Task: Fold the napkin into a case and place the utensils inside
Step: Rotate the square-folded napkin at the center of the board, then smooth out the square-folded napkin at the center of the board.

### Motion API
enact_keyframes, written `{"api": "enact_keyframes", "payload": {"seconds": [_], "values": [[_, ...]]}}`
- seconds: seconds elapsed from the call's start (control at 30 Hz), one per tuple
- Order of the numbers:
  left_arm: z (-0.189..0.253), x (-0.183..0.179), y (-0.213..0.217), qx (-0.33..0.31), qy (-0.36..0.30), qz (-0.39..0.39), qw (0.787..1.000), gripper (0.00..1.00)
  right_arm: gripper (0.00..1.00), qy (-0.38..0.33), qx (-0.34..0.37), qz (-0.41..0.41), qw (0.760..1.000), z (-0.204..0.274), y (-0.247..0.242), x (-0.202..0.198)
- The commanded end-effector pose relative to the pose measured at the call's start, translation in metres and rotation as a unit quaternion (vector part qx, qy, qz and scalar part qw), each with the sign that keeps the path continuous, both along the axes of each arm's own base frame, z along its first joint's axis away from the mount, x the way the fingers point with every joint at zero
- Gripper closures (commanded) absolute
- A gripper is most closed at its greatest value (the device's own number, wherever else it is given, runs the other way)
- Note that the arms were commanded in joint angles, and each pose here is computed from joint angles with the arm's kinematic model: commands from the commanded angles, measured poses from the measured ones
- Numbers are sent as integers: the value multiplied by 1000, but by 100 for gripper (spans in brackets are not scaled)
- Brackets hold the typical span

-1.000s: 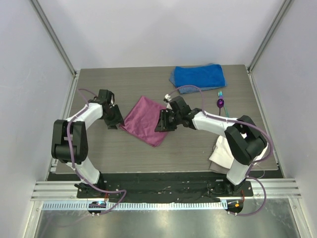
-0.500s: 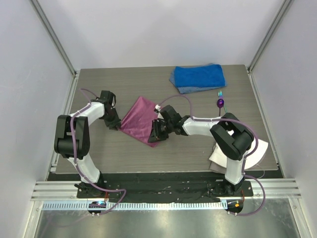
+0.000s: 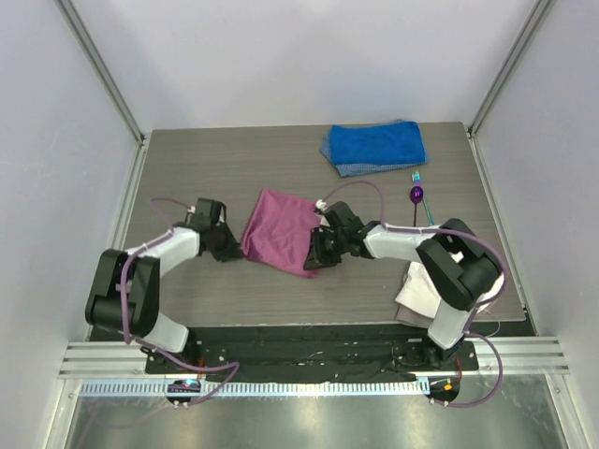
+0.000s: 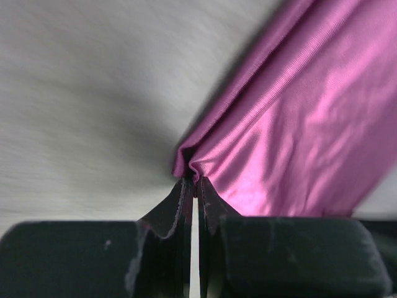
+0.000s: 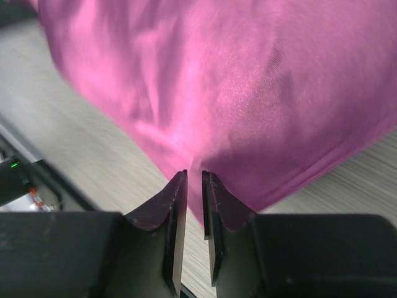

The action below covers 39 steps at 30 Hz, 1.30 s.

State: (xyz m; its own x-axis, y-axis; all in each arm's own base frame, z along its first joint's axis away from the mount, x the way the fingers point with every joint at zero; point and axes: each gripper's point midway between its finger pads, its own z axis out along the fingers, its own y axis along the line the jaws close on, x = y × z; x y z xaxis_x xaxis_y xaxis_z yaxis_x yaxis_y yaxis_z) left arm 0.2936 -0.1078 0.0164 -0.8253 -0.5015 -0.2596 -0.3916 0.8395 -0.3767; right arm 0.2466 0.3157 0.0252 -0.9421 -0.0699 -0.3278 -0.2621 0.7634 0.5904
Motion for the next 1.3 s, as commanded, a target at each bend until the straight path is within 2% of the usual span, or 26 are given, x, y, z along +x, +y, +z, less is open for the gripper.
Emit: {"api": "enact_keyframes", "payload": {"seconds": [0.0,0.03,0.1,0.2,0.37,0.5,0.6,0.87,1.03,1.27], "values": [[-31,-65,-57,-64,45,6,997,93,74,-46,-43,-24,998,18,-44,9],[-29,-69,-65,-75,43,25,996,93,72,-52,-50,-32,997,20,-53,13],[-30,-85,-78,-77,46,12,996,93,67,-58,-55,-37,996,29,-63,13],[-20,-91,-82,-91,34,21,995,89,63,-67,-65,-49,994,34,-77,18],[-1,-101,-77,-93,19,7,995,64,63,-55,-53,-49,996,35,-75,20],[14,-98,-76,-83,5,-9,996,54,62,-34,10,-38,999,43,-51,14],[16,-91,-72,-59,-1,-17,998,51,62,-36,15,-26,999,44,-38,12],[17,-71,-86,-64,-13,-52,997,52,62,-35,50,1,998,53,6,30],[14,-67,-83,-56,-13,-47,997,53,63,-43,68,6,997,56,33,57],[3,-64,-72,-42,-10,-31,999,68,75,-26,110,12,994,54,72,83]]}}
